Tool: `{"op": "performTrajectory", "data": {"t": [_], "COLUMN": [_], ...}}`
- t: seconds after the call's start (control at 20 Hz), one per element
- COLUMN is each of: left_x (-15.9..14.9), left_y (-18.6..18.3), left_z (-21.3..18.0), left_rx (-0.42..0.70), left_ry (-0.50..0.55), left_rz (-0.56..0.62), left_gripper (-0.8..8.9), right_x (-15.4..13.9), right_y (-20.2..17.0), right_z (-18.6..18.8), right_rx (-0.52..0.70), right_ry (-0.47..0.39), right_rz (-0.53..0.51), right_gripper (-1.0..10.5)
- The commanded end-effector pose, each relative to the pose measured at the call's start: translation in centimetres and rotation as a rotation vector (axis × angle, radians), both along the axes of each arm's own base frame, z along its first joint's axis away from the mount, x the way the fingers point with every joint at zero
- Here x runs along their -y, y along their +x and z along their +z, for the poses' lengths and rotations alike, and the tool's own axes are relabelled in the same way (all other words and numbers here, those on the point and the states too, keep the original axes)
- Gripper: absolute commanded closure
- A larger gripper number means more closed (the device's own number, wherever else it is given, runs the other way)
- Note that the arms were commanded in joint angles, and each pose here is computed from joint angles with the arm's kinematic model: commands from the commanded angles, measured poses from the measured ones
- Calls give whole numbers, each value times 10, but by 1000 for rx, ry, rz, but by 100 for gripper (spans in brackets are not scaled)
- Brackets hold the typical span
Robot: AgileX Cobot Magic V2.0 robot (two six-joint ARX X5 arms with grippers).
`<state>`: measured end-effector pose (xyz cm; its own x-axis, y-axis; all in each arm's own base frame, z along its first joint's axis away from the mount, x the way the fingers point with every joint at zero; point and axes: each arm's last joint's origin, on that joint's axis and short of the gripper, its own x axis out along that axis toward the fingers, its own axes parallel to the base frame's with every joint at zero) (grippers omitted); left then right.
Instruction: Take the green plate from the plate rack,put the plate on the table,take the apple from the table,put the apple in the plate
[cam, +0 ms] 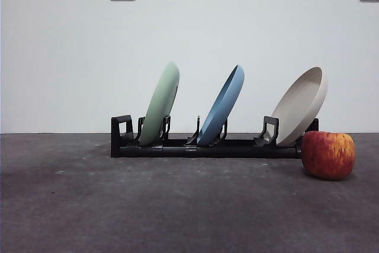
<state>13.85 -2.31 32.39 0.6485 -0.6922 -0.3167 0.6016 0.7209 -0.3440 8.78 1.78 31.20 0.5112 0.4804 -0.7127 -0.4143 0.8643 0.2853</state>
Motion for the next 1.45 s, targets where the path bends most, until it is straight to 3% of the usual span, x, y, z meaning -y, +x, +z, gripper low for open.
{"op": "performTrajectory", "data": {"t": [0.05, 0.4, 0.8, 1.0, 1.35, 1.45], "left_x": [6, 44, 100, 121, 141, 145], "left_y": [25, 126, 226, 255, 273, 272], "left_z": [13, 37, 8, -21, -70, -73], "left_rx": [-8, -3, -51, -66, -146, -148], "left_ry": [2, 55, 122, 151, 200, 221], "left_rz": [11, -14, -21, -8, -13, 2], "left_gripper": [279, 279, 279, 281, 285, 375], "right_x": [0, -1, -1, -1, -1, -1], "right_y": [2, 6, 10, 13, 13, 13], "right_z": [1, -1, -2, -3, -3, -3], "right_rx": [0, -18, -42, -52, -53, -53], "right_ry": [2, 0, -1, -2, -2, -2], "right_rz": [1, 1, 0, 0, 0, 0], "right_gripper": [317, 317, 317, 317, 317, 317]}}
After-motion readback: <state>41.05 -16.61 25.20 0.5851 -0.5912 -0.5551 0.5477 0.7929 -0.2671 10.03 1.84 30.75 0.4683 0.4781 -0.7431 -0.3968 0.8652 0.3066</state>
